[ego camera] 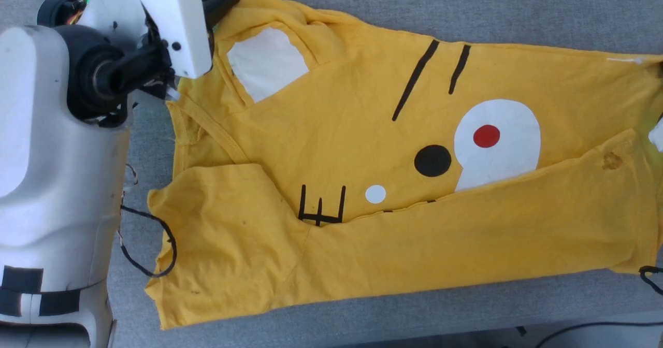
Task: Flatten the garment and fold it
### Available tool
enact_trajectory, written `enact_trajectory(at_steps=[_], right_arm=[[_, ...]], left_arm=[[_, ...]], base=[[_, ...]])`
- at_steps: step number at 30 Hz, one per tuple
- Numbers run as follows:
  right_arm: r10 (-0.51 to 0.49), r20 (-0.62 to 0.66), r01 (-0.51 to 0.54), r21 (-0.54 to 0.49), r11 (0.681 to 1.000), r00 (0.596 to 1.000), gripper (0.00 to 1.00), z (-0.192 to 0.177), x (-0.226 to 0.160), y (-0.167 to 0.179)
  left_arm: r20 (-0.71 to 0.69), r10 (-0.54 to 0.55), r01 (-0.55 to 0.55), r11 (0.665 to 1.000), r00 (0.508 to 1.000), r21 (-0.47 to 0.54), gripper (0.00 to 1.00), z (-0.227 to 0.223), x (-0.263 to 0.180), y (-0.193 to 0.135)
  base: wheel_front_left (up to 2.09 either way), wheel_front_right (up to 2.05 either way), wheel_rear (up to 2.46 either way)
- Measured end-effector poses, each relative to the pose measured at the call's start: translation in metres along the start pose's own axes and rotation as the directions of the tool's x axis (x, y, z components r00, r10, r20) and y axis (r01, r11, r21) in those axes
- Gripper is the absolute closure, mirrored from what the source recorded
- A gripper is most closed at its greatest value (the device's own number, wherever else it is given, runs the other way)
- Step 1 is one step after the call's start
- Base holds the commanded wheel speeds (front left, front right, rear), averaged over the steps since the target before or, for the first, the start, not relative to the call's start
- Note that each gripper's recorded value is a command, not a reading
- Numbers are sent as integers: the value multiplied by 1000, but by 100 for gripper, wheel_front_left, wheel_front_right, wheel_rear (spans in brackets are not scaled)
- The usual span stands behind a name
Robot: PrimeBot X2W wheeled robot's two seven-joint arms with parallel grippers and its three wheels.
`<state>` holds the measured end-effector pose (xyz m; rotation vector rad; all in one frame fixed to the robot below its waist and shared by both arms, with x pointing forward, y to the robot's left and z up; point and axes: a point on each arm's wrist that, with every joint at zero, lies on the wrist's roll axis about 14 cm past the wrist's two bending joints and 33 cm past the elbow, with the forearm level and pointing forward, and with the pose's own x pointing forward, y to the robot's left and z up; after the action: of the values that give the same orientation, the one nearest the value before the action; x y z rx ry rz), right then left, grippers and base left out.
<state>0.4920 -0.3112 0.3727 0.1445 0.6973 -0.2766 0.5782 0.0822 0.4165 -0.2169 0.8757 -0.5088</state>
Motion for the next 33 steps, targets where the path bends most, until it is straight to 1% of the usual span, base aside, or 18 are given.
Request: enact_trajectory(at_steps=[6,11,17,22,28,33], right_arm=[[9,34,-9,-5,1000,999,100,8,-2,3],[24,99,-22,-21,1000,995,100,25,-9,7],[40,184,-34,-35,999,982,100,48,-21,8],[62,237,-57,-29,998,970,100,59,-32,13],[100,276,-97,-26,995,956,100,63,-50,21],[110,293,-117,5,993,950,100,56,-70,18]], left_arm=[[45,-11,11,1000,999,0,100,8,-4,-3],[158,-27,26,1000,987,10,100,26,-15,-5],[311,-43,37,999,949,28,100,52,-38,-8],[401,-60,50,998,914,34,100,61,-62,-12],[467,-69,60,998,881,33,100,54,-90,-15],[519,-92,83,996,850,40,100,42,-119,-26]], base=[[0,0,0],[0,0,0],[0,0,0],[0,0,0],[0,0,0],[0,0,0]])
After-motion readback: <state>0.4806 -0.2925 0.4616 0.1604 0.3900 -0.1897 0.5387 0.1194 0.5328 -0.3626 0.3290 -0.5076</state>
